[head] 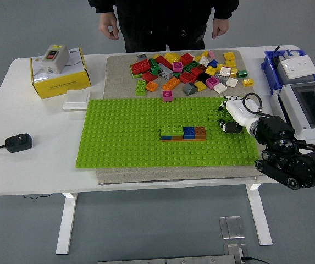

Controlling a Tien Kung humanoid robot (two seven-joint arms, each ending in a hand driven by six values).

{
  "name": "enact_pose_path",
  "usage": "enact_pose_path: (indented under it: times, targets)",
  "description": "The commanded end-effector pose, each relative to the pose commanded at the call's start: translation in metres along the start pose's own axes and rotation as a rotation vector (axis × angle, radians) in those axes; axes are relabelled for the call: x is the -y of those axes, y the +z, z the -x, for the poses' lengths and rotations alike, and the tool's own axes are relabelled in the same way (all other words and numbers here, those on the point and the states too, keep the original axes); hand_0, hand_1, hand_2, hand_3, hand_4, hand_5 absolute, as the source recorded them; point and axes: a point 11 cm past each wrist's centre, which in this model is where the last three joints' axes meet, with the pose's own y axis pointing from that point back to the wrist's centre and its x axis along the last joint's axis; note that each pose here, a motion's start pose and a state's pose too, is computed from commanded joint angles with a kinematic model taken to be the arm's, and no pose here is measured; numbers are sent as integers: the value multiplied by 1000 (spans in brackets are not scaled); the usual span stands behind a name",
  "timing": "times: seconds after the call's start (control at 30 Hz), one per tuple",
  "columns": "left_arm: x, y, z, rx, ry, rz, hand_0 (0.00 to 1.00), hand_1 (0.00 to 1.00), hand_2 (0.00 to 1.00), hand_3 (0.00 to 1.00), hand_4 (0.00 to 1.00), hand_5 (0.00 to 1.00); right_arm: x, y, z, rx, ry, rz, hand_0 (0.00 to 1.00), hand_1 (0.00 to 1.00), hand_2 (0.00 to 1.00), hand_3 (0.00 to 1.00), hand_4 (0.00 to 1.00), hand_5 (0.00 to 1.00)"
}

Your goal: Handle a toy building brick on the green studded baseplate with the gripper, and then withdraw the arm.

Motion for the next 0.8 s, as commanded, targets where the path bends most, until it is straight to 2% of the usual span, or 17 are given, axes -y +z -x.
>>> enact_pose_path:
  times: [0.03,0.07,0.23,0.27,0.43,0.47,0.8]
  targets:
    - [0,0,0,-1,0,0,665,660,692,720,388,690,0,0,0,2,0,0,912,988,998,692,506,352]
    - [0,0,0,-3,0,1,665,659,692,721,387,693,0,0,0,5,1,0,912,988,998,648,503,351]
    - [0,0,0,-13,-2,1,665,659,692,721,387,693,0,1,-2,15,8,1,912,988,998,648,503,351]
    - [0,0,0,-15,-3,1,665,658,691,725,387,699,0,1,-2,16,8,1,911,988,998,587,500,352]
    - [0,0,0,-18,-4,1,665,658,691,725,387,699,0,2,-3,23,11,3,911,988,998,587,500,352]
    - [0,-1,1,-19,-5,0,664,658,691,728,387,703,0,2,-3,26,11,4,911,988,998,550,493,355]
    - [0,0,1,-28,-6,1,664,658,691,729,387,704,-2,1,-8,38,24,-3,911,988,998,545,490,354]
